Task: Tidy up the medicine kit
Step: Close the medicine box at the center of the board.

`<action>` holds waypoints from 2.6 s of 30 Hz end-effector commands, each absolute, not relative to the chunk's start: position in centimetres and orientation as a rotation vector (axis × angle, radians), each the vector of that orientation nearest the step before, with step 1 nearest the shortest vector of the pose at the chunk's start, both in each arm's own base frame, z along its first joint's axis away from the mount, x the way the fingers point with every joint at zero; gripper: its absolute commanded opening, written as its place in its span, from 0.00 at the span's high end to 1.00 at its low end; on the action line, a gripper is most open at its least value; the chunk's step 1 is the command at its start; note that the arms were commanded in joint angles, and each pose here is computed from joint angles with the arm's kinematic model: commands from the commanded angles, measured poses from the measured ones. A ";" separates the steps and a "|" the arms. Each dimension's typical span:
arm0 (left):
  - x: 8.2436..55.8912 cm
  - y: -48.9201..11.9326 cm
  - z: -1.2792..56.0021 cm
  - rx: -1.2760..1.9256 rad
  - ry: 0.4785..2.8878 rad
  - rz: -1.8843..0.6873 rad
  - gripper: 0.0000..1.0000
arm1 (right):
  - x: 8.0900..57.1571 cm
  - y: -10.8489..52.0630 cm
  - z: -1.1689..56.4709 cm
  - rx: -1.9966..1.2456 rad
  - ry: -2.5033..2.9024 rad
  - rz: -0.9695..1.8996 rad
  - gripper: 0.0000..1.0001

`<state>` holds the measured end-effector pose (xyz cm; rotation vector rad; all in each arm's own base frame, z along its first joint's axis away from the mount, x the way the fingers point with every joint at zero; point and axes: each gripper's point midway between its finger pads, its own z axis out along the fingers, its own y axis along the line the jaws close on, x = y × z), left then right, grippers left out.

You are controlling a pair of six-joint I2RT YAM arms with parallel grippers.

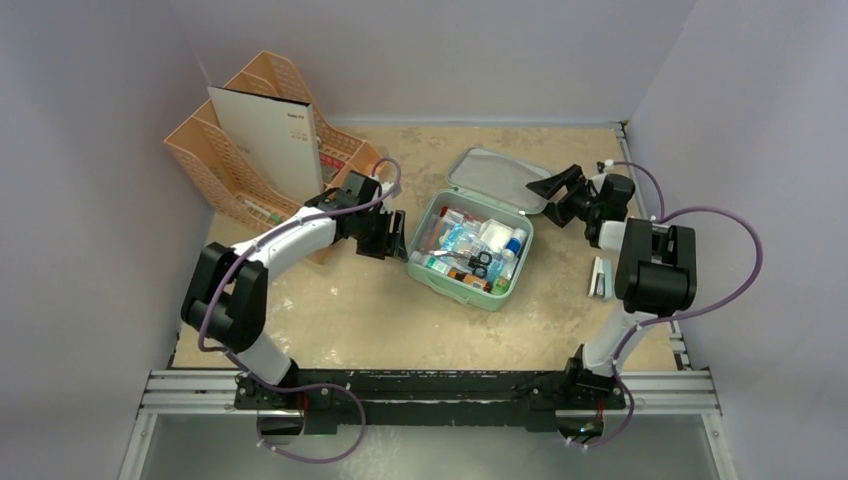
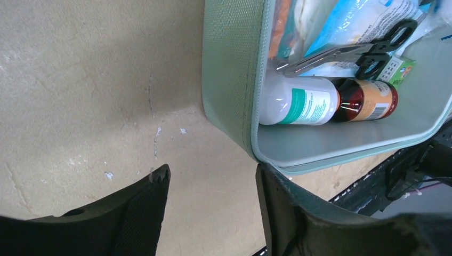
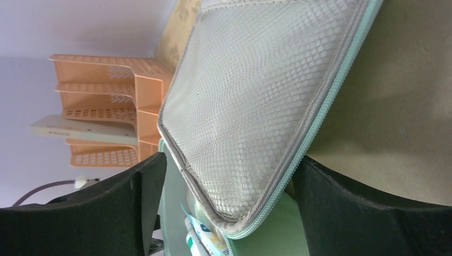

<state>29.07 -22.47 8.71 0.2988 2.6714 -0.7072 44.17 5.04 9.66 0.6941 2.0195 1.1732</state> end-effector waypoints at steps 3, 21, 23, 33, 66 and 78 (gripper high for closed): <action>30.9 -23.8 8.5 0.305 2.658 -0.757 0.46 | 45.9 6.1 15.1 0.502 1.822 1.349 0.16; 31.1 -23.6 7.0 0.314 2.694 -0.727 0.56 | 44.4 7.2 21.1 0.303 1.765 1.384 0.17; 31.2 -23.7 7.3 0.302 2.684 -0.731 0.56 | 43.9 7.3 21.8 0.284 1.767 1.372 0.17; 31.4 -24.5 9.1 0.238 2.659 -0.795 0.57 | 40.9 8.9 24.5 0.163 1.810 1.323 0.16; 31.9 -19.6 17.5 0.192 2.471 -0.836 0.48 | 29.2 11.1 28.6 -0.046 1.948 1.173 0.05; 31.4 -19.7 17.7 0.191 2.461 -0.881 0.47 | 28.4 11.5 32.2 -0.100 1.892 1.180 0.01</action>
